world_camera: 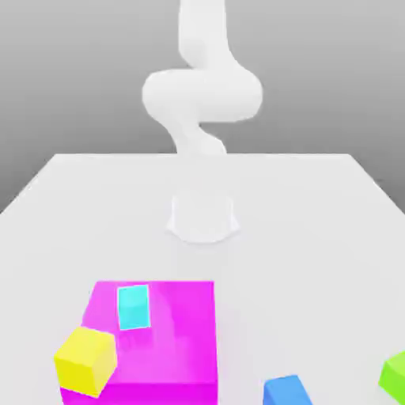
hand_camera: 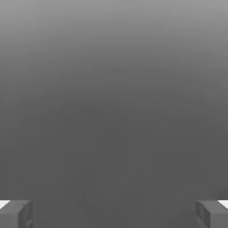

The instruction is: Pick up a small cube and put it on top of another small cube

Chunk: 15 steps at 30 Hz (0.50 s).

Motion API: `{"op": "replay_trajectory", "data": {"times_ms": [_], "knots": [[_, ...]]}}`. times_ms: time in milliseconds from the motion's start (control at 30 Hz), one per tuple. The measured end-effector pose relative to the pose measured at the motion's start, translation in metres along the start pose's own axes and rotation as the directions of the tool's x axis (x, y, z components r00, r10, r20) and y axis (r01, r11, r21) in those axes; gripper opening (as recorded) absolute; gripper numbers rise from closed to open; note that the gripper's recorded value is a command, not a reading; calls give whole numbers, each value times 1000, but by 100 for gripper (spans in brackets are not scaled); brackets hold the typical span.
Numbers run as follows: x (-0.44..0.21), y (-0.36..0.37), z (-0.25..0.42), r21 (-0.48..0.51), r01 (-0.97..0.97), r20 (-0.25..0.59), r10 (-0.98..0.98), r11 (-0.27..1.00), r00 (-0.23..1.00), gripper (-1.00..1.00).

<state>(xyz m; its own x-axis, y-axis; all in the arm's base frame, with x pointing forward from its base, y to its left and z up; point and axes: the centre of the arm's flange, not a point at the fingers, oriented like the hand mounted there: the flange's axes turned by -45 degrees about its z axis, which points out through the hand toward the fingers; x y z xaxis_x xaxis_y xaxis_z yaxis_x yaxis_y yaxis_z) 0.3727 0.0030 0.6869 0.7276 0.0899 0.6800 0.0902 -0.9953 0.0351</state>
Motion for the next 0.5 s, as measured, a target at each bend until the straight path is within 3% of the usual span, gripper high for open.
{"op": "replay_trajectory", "data": {"times_ms": [233, 500], "knots": [[-3, -14, 102, 129, 284, 108, -299, 950, 948, 0], [-30, -42, 213, 299, 549, 152, -607, 781, 780, 0]]}}
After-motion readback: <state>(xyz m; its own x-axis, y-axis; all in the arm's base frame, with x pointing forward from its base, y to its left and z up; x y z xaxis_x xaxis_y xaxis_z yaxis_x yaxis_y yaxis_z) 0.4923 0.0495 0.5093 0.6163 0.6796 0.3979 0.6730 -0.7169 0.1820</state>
